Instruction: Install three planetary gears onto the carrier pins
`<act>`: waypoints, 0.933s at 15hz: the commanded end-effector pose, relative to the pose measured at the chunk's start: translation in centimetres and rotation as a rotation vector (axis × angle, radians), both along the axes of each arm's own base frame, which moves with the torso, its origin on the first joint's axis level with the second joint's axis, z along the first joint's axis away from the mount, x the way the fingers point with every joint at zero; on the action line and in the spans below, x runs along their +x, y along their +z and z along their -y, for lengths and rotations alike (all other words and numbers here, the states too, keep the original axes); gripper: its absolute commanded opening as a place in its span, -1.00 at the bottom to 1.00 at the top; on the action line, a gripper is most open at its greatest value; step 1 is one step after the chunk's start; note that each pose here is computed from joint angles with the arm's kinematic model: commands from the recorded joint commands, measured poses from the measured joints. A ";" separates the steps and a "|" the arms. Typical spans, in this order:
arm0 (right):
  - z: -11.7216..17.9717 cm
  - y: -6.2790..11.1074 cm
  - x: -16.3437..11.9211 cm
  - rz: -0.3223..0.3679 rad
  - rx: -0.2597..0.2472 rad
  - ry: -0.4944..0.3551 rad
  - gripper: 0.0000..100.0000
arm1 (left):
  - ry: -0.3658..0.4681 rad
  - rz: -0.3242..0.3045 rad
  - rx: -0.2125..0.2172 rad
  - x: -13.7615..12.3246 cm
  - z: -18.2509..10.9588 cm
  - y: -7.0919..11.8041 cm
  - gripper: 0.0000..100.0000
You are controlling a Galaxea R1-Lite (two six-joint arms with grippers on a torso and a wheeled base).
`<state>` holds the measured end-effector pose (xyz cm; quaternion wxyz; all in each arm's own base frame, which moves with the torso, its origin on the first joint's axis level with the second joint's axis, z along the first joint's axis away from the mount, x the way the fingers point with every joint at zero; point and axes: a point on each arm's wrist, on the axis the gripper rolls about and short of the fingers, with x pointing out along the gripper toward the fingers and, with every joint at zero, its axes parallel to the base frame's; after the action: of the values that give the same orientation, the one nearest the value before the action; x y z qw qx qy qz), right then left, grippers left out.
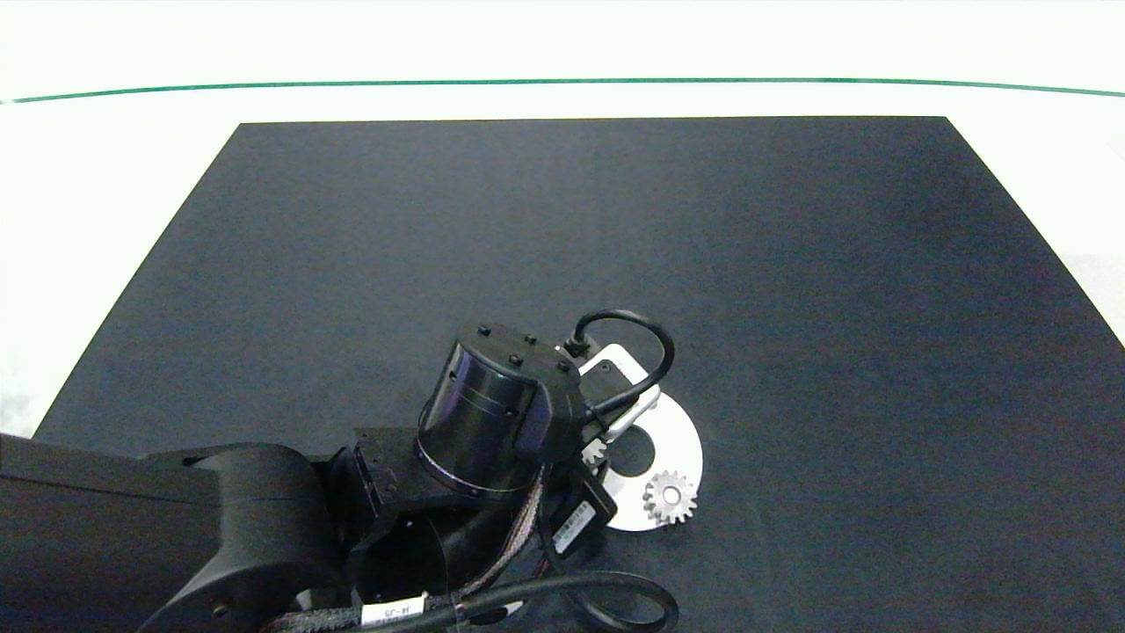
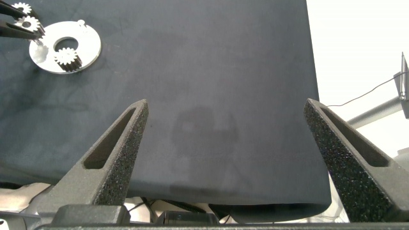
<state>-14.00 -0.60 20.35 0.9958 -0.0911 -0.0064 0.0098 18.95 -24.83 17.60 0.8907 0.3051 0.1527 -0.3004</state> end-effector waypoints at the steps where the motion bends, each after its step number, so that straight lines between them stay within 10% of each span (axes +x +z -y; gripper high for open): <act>1: 0.0 -0.1 0.0 -0.006 -0.002 -0.001 1.00 | 0.001 0.004 0.001 0.2 0.3 -0.2 -0.80; 14: 0.0 -0.1 0.0 -0.003 -0.003 -0.002 1.00 | 0.013 0.009 -0.009 0.0 -0.6 0.3 -0.80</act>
<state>-14.01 -0.58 20.33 0.9958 -0.0913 -0.0065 0.0092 19.02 -24.31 17.79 0.8936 0.3022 0.1519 -0.2950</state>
